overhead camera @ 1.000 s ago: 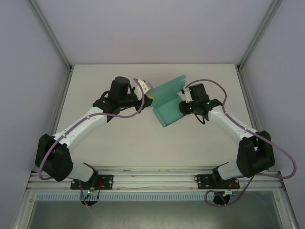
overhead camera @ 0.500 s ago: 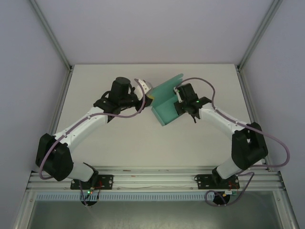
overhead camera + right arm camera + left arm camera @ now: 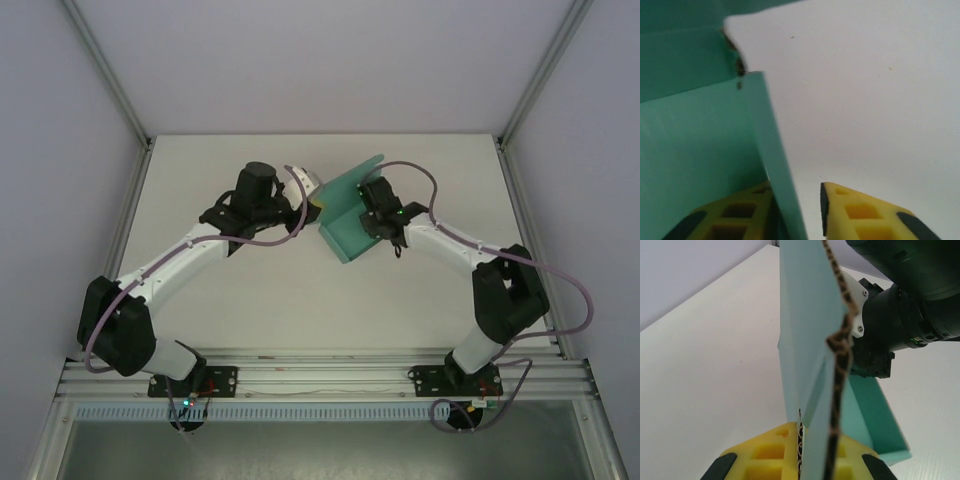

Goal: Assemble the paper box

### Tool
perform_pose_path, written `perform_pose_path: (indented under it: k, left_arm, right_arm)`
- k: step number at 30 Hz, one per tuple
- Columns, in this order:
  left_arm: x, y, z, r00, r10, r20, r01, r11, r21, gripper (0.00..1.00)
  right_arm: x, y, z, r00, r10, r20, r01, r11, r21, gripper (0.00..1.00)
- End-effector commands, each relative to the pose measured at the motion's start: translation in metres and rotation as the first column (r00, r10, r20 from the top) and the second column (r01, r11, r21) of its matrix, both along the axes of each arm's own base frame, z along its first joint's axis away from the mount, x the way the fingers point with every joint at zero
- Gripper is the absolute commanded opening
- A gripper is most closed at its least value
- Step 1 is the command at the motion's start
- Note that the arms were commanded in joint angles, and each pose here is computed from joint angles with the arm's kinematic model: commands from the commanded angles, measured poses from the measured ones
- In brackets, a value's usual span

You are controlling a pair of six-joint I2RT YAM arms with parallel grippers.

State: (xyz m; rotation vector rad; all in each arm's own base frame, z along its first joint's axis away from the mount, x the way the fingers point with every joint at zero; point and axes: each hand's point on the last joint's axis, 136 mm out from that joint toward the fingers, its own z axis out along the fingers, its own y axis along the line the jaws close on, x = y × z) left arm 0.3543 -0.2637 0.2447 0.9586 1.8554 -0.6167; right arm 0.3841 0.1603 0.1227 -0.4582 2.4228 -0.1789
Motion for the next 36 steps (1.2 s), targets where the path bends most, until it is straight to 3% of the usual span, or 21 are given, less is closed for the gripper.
perform_pose_path:
  k: [1, 4, 11, 20, 24, 27, 30, 36]
  left_arm:
    - [-0.008, -0.001, 0.029, 0.997, -0.039, 0.061, 0.042, 0.998, -0.038, 0.00]
    - [-0.011, 0.000, 0.019, 0.998, -0.051, 0.045, 0.052, 0.998, -0.019, 0.00]
    - [-0.015, 0.005, 0.001, 0.998, -0.046, 0.031, 0.046, 0.999, 0.016, 0.00]
    - [-0.026, 0.008, -0.031, 0.992, -0.125, -0.012, 0.126, 0.989, 0.082, 0.00]
    - [-0.041, 0.009, -0.056, 0.969, -0.244, -0.047, 0.248, 0.958, 0.142, 0.00]
    - [-0.042, 0.012, -0.072, 0.953, -0.299, -0.039, 0.301, 0.936, 0.181, 0.00]
    - [-0.042, 0.012, -0.074, 0.926, -0.377, -0.023, 0.376, 0.917, 0.130, 0.00]
    - [-0.033, 0.016, -0.095, 0.888, -0.459, -0.022, 0.457, 0.877, 0.147, 0.00]
  right_arm:
    - [-0.011, -0.025, 0.001, 0.997, -0.067, -0.039, 0.069, 0.997, 0.038, 0.40]
    - [-0.019, -0.003, 0.026, 1.000, 0.008, -0.005, -0.007, 0.982, 0.191, 0.49]
    - [-0.058, 0.029, 0.071, 0.977, 0.202, 0.074, -0.215, 0.889, 0.404, 1.00]
    - [-0.073, -0.014, 0.093, 0.984, 0.103, 0.144, -0.152, 0.911, 0.384, 1.00]
    - [-0.070, -0.030, 0.085, 0.989, 0.115, 0.098, -0.143, 0.922, 0.359, 1.00]
    - [-0.070, -0.024, 0.085, 0.982, 0.172, 0.076, -0.188, 0.909, 0.371, 1.00]
    - [-0.076, -0.004, 0.078, 0.944, 0.324, 0.067, -0.324, 0.864, 0.386, 1.00]
    - [-0.075, 0.005, 0.069, 0.867, 0.492, 0.079, -0.493, 0.821, 0.288, 1.00]
